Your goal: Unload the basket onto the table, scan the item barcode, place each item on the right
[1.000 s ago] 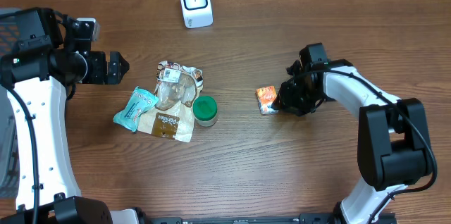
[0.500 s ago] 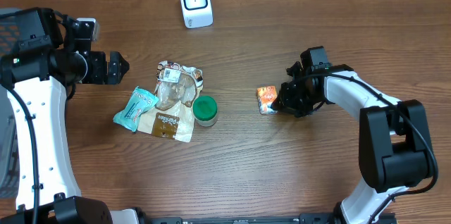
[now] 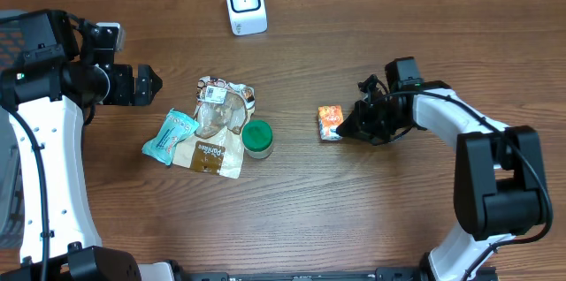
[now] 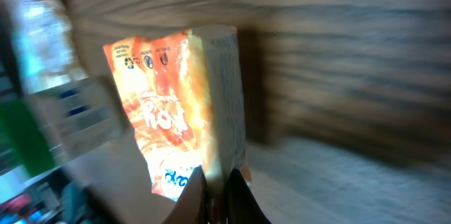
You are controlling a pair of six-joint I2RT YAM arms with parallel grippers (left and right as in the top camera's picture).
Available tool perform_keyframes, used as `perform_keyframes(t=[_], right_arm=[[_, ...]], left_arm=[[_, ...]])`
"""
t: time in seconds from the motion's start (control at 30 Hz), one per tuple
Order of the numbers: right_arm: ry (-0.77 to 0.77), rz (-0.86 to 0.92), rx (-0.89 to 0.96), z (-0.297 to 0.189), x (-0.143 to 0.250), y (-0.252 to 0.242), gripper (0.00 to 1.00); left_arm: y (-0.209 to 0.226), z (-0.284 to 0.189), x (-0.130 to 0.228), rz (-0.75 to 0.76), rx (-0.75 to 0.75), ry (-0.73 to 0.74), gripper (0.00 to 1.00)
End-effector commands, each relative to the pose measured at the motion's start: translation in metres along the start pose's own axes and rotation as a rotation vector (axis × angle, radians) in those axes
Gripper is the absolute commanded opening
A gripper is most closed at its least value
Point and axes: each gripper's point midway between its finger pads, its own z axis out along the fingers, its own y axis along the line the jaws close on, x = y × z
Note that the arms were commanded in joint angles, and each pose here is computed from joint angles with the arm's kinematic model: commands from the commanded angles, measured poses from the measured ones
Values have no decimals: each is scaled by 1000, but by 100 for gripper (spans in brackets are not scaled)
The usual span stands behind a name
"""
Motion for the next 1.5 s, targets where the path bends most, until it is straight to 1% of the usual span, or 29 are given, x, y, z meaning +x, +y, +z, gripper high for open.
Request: perform_keyframes(t=[0.0, 0.1, 0.27, 0.6, 0.9, 1.33, 1.47], right_arm=[[0, -76, -250, -21, 1, 36, 4], [-8, -79, -375, -35, -1, 48, 4], [-36, -130, -628, -68, -2, 73, 4], [-28, -153, -879, -101, 1, 101, 4], [-18, -132, -879, -102, 0, 101, 4], [-42, -184, -871, -102, -4, 101, 4], [-44, -146, -787, -91, -8, 92, 4]], left_arm=[[-2, -8, -9, 21, 3, -32, 100], [-2, -8, -9, 21, 3, -32, 100], [-2, -8, -9, 21, 3, -32, 99], [-2, -8, -9, 21, 3, -32, 100], [-2, -8, -9, 21, 3, -32, 99], [-2, -8, -9, 21, 3, -32, 100], [-2, -8, -9, 21, 3, -32, 100]])
